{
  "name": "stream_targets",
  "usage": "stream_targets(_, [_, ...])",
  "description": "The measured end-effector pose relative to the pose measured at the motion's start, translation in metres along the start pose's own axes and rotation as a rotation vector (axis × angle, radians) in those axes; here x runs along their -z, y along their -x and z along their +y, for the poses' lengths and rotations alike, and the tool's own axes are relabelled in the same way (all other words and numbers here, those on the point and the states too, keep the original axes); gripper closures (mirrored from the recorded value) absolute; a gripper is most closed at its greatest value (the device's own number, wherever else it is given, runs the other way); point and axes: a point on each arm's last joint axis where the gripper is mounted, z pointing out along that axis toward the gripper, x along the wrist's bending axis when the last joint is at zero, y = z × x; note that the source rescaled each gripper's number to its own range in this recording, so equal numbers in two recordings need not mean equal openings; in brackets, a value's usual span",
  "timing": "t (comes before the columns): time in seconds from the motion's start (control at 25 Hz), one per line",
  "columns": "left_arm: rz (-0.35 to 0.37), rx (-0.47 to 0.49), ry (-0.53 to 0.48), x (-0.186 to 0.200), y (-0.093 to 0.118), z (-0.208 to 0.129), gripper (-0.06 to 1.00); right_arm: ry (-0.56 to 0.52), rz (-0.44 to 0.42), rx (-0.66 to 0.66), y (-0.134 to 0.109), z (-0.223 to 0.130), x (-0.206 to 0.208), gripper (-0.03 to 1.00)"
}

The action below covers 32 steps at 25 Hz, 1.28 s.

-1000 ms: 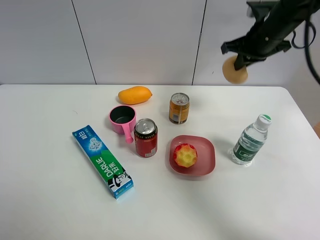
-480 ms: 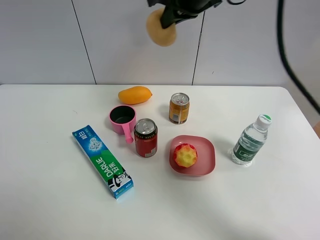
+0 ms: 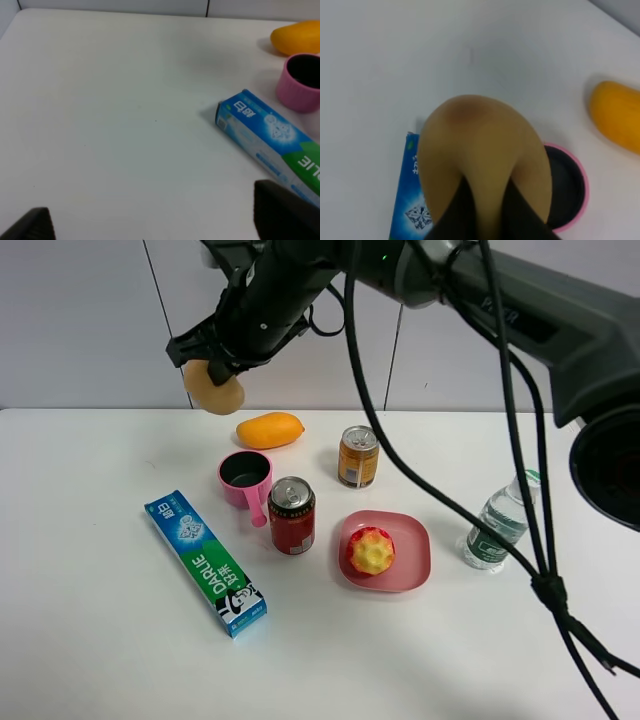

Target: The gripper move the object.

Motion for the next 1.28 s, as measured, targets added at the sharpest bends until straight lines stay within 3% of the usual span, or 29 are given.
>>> stream_targets(0.28, [0.000,0.000,0.000,0.000,0.000,0.000,-0.06,-0.047,-0.065,0.021,0.011,-0.011,-0.030,0.97])
stream_targets(1.0, [0.000,0.000,0.000,0.000,0.000,0.000,-0.06,-0.196,-0.114,0.025,0.038,-0.066,-0.134,0.97])
stream_targets(1.28, [0.000,0.000,0.000,0.000,0.000,0.000,-0.06,-0.194,-0.116,0.024,0.040,-0.071,-0.144,0.95])
